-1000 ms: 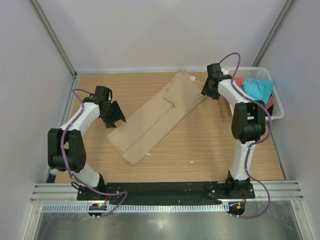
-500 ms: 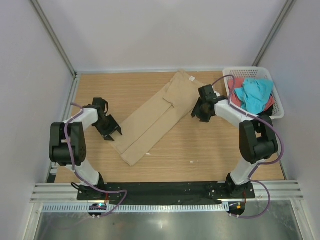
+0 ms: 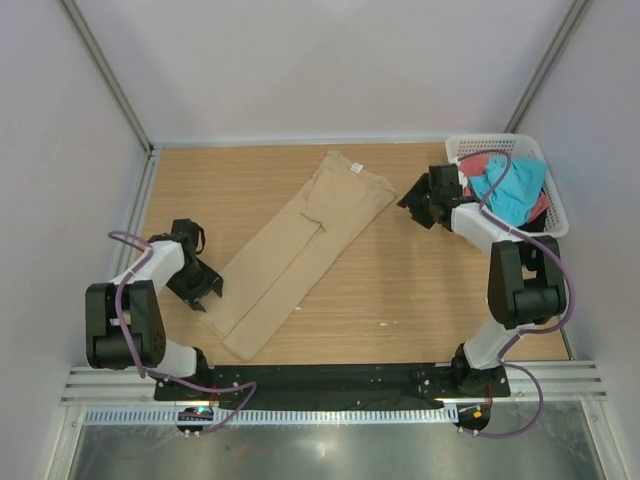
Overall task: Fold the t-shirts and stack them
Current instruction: Fold the tshirt
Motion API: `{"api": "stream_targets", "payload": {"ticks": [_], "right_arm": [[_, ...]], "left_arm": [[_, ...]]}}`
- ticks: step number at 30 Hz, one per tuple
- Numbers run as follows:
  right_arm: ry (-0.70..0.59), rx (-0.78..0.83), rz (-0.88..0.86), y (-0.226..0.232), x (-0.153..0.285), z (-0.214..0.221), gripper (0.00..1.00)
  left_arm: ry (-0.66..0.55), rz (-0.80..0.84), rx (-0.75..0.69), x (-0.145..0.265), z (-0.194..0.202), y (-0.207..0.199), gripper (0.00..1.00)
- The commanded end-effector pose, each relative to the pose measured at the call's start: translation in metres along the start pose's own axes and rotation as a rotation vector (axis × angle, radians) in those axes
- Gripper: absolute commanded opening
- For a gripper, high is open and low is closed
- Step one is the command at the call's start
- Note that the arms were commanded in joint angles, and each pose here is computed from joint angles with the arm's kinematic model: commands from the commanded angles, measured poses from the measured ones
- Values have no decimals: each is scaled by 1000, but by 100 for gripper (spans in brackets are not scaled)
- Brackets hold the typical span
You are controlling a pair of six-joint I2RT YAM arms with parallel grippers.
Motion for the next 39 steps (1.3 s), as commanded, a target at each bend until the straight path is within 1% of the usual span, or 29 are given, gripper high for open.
{"api": "stream_targets", "payload": {"ticks": [1,2,5,7,11,14,15,20,23,25,26,30,31,32,35,36,37,38,39], "right_arm": [[-34,-75,-115,24,-14,-14,61],[-24,-88,-109,20,-23,-12,61],[-19,-118,-164,28,-42,-18,61],[-14,-124,-178,32,-51,-21,58],[-21,-136,-164,24,-73,-25,53],[-23,-126,-183,24,-87,-26,51],[-14,-127,-167,19,-96,-24,51],[-16,-119,-191,21,-111,-28,49],[-18,-91,-171,18,-124,-32,46],[-23,-66,-183,25,-129,-38,42],[-11,-58,-166,21,-135,-36,40],[-5,1,-154,22,-148,-46,28],[-13,24,-175,32,-148,-54,26],[4,29,-158,25,-156,-52,24],[-2,65,-141,29,-166,-62,11],[-1,73,-140,30,-169,-64,9],[-26,86,-167,42,-169,-77,7],[6,98,-123,28,-177,-72,7],[8,109,-123,29,-180,-75,7]], "left_arm": [[-85,-92,38,24,-14,19,56],[-99,-70,32,31,-18,14,57],[-143,4,-4,49,-33,-1,58],[-168,37,-44,57,-40,-7,59],[-232,144,-100,64,-49,-24,59],[-257,220,-119,69,-51,-35,59],[-246,257,-128,72,-49,-41,59],[-272,313,-148,79,-55,-52,60],[-282,346,-163,84,-58,-59,61],[-284,362,-181,85,-59,-62,61],[-289,372,-187,87,-60,-64,62],[-287,373,-214,83,-61,-70,63],[-290,373,-216,82,-62,-71,63],[-297,368,-219,80,-63,-72,63],[-280,361,-228,68,-63,-78,64],[-268,367,-230,65,-63,-81,64],[-241,363,-230,57,-62,-83,64],[-226,380,-237,57,-62,-89,64],[-216,380,-241,55,-62,-91,64]]}}
Point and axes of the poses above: each gripper's point midway between its finger pads, its own x axis back along the fingers, its own y axis along the line the jaws close on, z = x × y, the point moved 1 cm from there along x, back along the fingers, and after that the axes turned 12 degrees about -x, right-handed, at the moved point
